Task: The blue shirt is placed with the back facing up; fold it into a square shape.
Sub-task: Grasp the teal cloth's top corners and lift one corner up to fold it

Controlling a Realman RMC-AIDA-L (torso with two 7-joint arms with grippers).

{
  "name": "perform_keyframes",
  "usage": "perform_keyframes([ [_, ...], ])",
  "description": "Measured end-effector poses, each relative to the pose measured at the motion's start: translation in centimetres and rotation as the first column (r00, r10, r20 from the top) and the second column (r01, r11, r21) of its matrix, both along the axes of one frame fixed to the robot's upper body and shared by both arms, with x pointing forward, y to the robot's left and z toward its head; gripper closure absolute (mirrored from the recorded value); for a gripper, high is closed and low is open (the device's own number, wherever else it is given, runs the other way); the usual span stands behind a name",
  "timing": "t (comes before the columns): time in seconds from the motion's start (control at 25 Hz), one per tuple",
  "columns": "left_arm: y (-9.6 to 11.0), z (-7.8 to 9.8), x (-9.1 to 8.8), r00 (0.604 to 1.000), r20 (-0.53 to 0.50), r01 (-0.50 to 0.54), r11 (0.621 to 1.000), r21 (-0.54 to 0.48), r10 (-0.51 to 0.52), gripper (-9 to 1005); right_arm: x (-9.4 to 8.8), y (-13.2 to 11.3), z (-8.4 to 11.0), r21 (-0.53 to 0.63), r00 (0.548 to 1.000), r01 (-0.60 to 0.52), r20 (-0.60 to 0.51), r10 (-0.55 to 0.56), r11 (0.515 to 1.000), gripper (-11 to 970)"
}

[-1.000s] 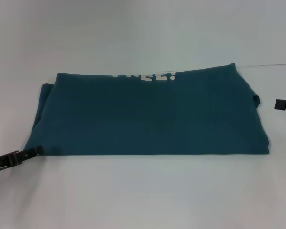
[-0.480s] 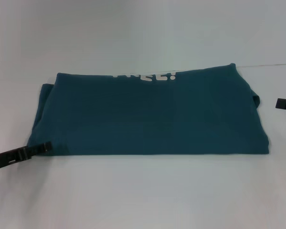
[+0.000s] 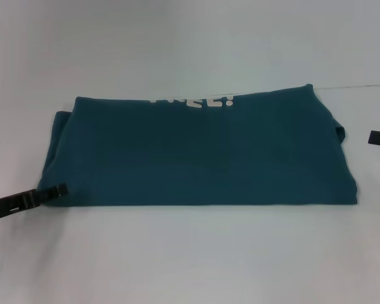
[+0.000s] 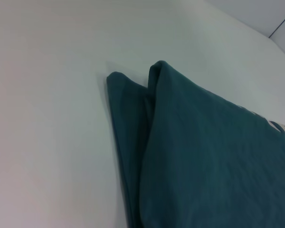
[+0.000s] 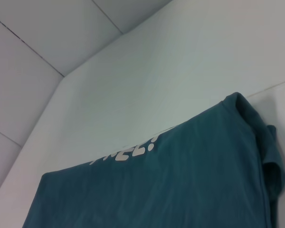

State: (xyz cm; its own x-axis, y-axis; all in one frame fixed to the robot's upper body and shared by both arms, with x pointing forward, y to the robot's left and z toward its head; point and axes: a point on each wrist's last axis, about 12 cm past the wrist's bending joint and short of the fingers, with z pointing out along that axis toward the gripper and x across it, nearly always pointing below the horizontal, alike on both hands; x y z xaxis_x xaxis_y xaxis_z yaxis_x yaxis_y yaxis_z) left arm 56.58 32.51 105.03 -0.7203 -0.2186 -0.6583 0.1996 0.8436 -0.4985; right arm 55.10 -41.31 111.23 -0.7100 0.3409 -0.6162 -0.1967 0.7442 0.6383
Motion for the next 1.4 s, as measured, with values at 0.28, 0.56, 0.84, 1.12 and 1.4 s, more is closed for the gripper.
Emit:
perform_keyframes([
  [0.28, -0.11, 0.04, 0.08, 1.000, 0.000, 0.010, 1.000, 0.007, -0.010, 170, -0.13, -0.12, -0.05, 0.005, 1.000, 0.008, 0.002, -0.008, 1.000, 59],
  [0.56, -0.04, -0.08, 0.04, 1.000, -0.001, 0.017, 0.999, 0.031, -0.017, 173, -0.16, -0.25, 0.02, 0.009, 1.000, 0.015, 0.008, -0.015, 1.000, 59],
  [0.84, -0.07, -0.23, 0.08, 1.000, -0.014, 0.021, 0.998, 0.057, -0.020, 405, -0.19, -0.19, 0.02, 0.013, 1.000, 0.012, 0.012, -0.012, 1.000, 59],
  [1.12, -0.04, -0.09, 0.21, 1.000, -0.012, 0.018, 0.998, 0.061, -0.017, 700, -0.31, -0.28, 0.02, 0.015, 1.000, 0.015, 0.019, -0.015, 1.000, 59],
  [1.4, -0.01, -0.11, 0.28, 1.000, -0.012, 0.014, 0.998, 0.068, -0.014, 899, -0.45, -0.20, -0.23, 0.008, 1.000, 0.005, 0.012, -0.005, 1.000, 60],
])
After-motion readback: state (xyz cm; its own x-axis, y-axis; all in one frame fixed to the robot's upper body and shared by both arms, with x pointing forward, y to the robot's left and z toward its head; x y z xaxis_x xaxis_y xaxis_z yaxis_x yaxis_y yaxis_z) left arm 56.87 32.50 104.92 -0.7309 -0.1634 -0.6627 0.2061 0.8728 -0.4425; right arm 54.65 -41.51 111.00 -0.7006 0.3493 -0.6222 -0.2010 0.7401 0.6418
